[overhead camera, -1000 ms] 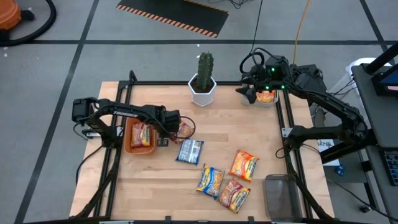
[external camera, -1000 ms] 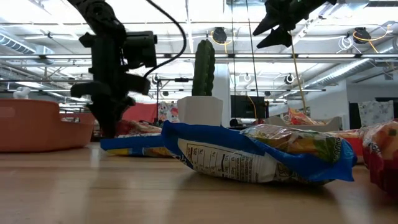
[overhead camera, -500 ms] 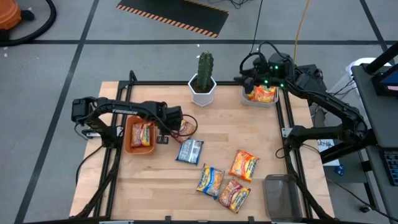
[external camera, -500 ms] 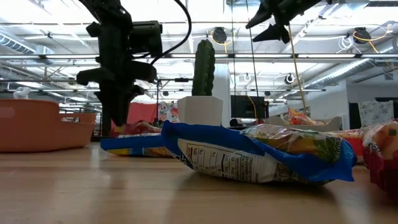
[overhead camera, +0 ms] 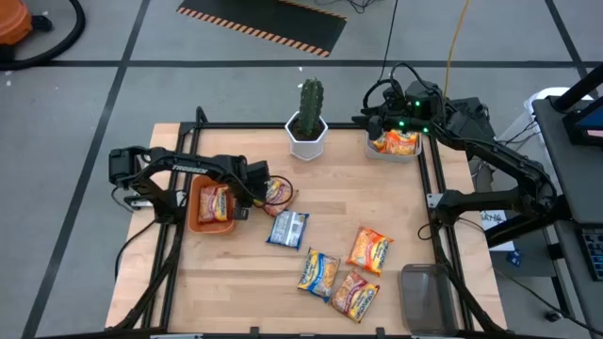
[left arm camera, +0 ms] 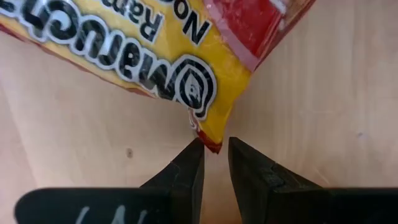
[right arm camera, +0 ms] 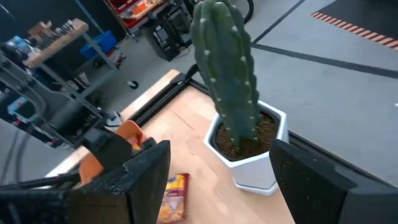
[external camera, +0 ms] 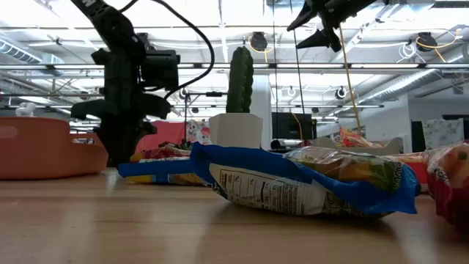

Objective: Sort Maruchan noodles
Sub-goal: Put the top red noodle pack into the orange bin

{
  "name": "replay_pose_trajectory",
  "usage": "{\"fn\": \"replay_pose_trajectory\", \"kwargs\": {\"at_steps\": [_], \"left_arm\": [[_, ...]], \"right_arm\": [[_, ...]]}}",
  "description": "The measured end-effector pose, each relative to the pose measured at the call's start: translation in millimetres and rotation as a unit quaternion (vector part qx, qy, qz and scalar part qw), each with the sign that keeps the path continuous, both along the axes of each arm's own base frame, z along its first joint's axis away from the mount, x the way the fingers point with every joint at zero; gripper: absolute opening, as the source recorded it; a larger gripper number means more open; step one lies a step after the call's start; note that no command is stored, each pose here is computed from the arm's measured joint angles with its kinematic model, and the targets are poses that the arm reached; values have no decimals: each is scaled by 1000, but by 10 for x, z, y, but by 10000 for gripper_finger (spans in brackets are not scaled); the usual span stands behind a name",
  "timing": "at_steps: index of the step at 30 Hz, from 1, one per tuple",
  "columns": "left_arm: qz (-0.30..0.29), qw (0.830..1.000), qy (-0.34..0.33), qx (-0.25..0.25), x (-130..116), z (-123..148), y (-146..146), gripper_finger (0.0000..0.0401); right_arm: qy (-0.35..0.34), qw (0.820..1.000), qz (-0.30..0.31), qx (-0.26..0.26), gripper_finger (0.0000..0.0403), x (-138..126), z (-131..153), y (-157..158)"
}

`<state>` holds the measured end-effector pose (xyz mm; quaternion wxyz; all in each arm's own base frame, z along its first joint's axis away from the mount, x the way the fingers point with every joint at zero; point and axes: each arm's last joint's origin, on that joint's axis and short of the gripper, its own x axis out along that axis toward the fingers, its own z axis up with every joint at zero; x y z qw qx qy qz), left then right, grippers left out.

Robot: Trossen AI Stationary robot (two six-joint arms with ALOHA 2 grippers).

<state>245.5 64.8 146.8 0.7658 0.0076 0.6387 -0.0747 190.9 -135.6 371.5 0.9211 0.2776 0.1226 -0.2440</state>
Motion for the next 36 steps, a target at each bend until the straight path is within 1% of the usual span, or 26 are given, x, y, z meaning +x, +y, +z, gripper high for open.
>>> {"fn": "replay_pose_trajectory", "kwargs": {"at_steps": [3, 6, 9, 11, 14, 17, 21, 22, 25, 28, 32, 36], "left_arm": [[12, 1000, -16, 1, 3, -47, 0, 89], [22, 999, -37, 2, 26, -68, 5, 105], [45, 998, -51, 2, 47, -69, 28, 118], [55, 997, -53, 2, 51, -67, 37, 119], [52, 997, -53, 1, 51, -67, 33, 118], [51, 997, -58, 2, 62, -65, 28, 92], [82, 994, -75, -2, 97, -53, 40, 24], [92, 993, -75, -4, 101, -50, 41, 15], [109, 992, -67, -9, 108, -23, 43, 12], [118, 991, -55, -11, 112, 79, 45, 10], [137, 989, -64, 5, 127, 341, 59, 9], [178, 980, -87, 19, 98, 576, 64, 8]], "right_arm": [[-13, 1000, 4, 5, 265, 26, 19, 26], [-10, 1000, 10, 1, 265, 38, 16, 44], [-12, 1000, 10, 2, 265, 39, 18, 45], [-14, 1000, 7, 8, 265, 40, 18, 45], [-16, 1000, 7, 11, 265, 39, 19, 45], [-13, 1000, 10, 5, 265, 39, 18, 45], [-1, 1000, 20, -21, 265, 39, 16, 45], [2, 999, 23, -27, 265, 39, 16, 45], [10, 999, 28, -45, 265, 33, 16, 37], [16, 998, 34, -58, 265, 32, 15, 37], [28, 996, 43, -74, 265, 30, 7, 39], [48, 993, 55, -96, 265, 24, -11, 42]]}}
